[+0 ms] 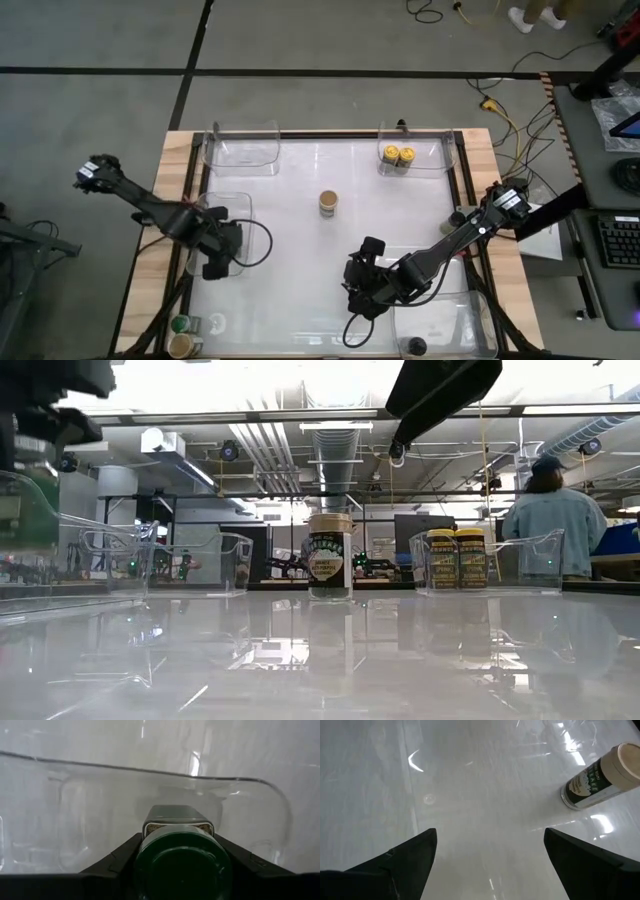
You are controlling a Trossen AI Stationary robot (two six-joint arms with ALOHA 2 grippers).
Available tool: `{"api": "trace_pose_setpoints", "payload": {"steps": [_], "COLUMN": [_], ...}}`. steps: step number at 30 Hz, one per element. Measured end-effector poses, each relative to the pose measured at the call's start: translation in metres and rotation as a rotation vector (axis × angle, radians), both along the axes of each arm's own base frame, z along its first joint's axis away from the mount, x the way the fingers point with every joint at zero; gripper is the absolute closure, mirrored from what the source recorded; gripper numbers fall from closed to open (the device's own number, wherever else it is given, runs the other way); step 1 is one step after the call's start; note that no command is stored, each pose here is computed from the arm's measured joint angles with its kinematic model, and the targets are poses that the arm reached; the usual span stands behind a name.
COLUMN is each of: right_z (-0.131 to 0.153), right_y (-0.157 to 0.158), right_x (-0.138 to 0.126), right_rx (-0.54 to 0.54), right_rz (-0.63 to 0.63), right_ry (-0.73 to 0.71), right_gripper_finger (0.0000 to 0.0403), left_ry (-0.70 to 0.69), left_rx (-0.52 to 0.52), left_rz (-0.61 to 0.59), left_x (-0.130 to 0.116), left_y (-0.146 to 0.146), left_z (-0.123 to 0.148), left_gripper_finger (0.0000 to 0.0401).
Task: Sort spices by type
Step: Put the top green seasoning bottle into the middle transparent bin
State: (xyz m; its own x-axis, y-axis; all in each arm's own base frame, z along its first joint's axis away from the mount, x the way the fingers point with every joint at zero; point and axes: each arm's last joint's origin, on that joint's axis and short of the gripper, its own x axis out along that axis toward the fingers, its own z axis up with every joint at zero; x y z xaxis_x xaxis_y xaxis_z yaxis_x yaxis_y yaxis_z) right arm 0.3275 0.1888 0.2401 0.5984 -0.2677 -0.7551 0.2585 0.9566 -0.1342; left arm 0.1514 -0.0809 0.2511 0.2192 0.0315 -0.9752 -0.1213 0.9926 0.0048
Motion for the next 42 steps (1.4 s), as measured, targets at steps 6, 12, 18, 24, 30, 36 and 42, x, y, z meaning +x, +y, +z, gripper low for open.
{"api": "trace_pose_setpoints", "payload": {"steps": [6, 12, 18, 24, 30, 36, 42], "right_z": [-0.001, -0.005, -0.01, -0.014, -0.014, -0.014, -0.013], "right_y": [0.0, -0.001, -0.001, -0.001, -0.001, 0.0, 0.0], "right_x": [0.0, -0.001, -0.001, -0.002, -0.002, -0.001, -0.001], "right_rx": [-0.002, -0.005, 0.003, 0.0, 0.004, 0.007, 0.007], "right_rz": [0.0, -0.001, 0.0, -0.001, 0.0, 0.005, 0.006], "right_ry": [0.004, 0.01, -0.003, 0.004, -0.004, -0.013, -0.013], "right_gripper_finger": [0.0044, 0.0044, 0.0044, 0.0044, 0.0044, 0.0044, 0.0044], "left_ry": [-0.03, -0.012, 0.014, 0.004, 0.01, 0.015, 0.025], "left_rx": [-0.063, -0.062, -0.068, -0.101, -0.099, -0.125, -0.119], "left_rz": [-0.026, -0.016, -0.032, -0.06, -0.062, -0.056, -0.063], "left_x": [0.005, 0.003, 0.005, 0.011, 0.011, 0.012, 0.015], "left_y": [-0.003, -0.002, -0.004, -0.008, -0.008, -0.01, -0.011], "left_z": [-0.016, -0.026, -0.033, -0.036, -0.037, -0.038, -0.041], "left_gripper_finger": [0.0223, 0.0223, 0.0223, 0.0223, 0.0223, 0.0223, 0.0223]}}
